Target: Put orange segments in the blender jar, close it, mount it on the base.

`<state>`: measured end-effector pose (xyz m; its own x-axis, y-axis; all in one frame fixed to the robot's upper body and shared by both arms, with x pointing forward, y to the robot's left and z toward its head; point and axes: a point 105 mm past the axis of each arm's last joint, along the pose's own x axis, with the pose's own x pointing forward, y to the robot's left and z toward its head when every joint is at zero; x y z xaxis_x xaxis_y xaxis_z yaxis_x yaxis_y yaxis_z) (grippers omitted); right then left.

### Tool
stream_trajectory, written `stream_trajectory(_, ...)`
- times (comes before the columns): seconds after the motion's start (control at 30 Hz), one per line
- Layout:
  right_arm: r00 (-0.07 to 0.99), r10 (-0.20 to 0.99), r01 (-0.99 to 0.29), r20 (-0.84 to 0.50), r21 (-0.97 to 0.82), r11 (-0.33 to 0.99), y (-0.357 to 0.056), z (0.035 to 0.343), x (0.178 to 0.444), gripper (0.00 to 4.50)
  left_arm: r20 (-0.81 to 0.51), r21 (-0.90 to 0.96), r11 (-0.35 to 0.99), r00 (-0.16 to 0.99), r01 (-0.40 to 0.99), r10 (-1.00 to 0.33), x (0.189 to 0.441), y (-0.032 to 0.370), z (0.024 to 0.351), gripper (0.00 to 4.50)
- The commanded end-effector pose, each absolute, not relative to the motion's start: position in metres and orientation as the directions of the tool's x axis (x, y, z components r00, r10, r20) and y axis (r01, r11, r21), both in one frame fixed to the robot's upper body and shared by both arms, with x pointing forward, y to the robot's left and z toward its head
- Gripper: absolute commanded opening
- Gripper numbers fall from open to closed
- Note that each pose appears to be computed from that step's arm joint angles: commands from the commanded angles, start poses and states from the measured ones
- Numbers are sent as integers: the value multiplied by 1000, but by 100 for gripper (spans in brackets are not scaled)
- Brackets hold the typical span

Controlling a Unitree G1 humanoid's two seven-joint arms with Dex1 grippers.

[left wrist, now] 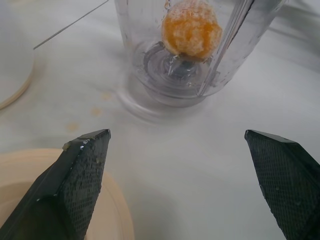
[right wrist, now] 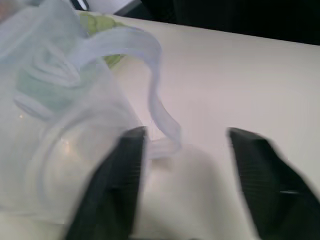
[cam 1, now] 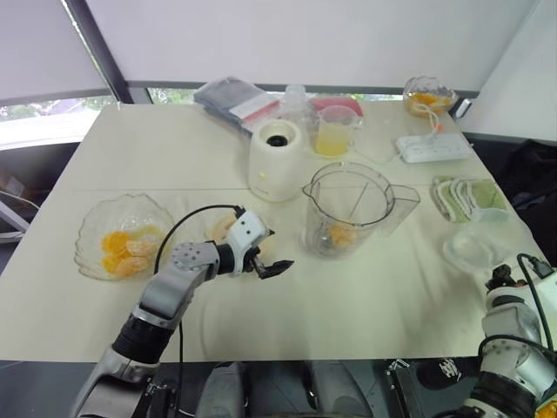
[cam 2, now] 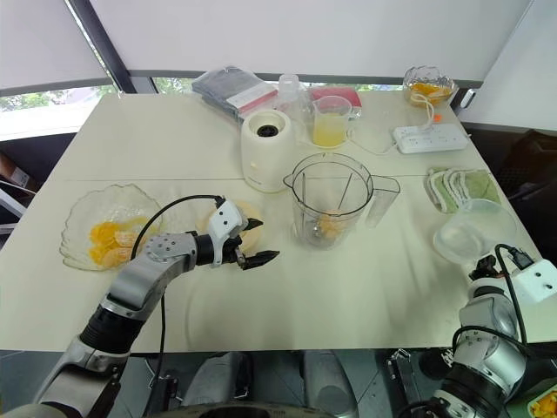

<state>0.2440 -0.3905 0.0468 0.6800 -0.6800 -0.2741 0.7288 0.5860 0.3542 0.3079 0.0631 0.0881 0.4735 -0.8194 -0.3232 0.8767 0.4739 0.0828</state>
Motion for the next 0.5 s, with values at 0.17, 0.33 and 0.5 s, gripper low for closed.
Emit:
stream_trajectory(0.17,730,-659,674,-180,343,654,-381,77,240,447,-294,108,451,462,886,-837,306,58,95,450)
stream_trajectory(0.33,735,-656,671,-172,323,667,-375,82,229,447,-294,107,452,462,886,-837,306,59,94,450)
stream_trajectory(0.5,780,-599,623,-179,303,721,-353,88,212,447,-302,105,469,478,877,-825,307,65,91,450)
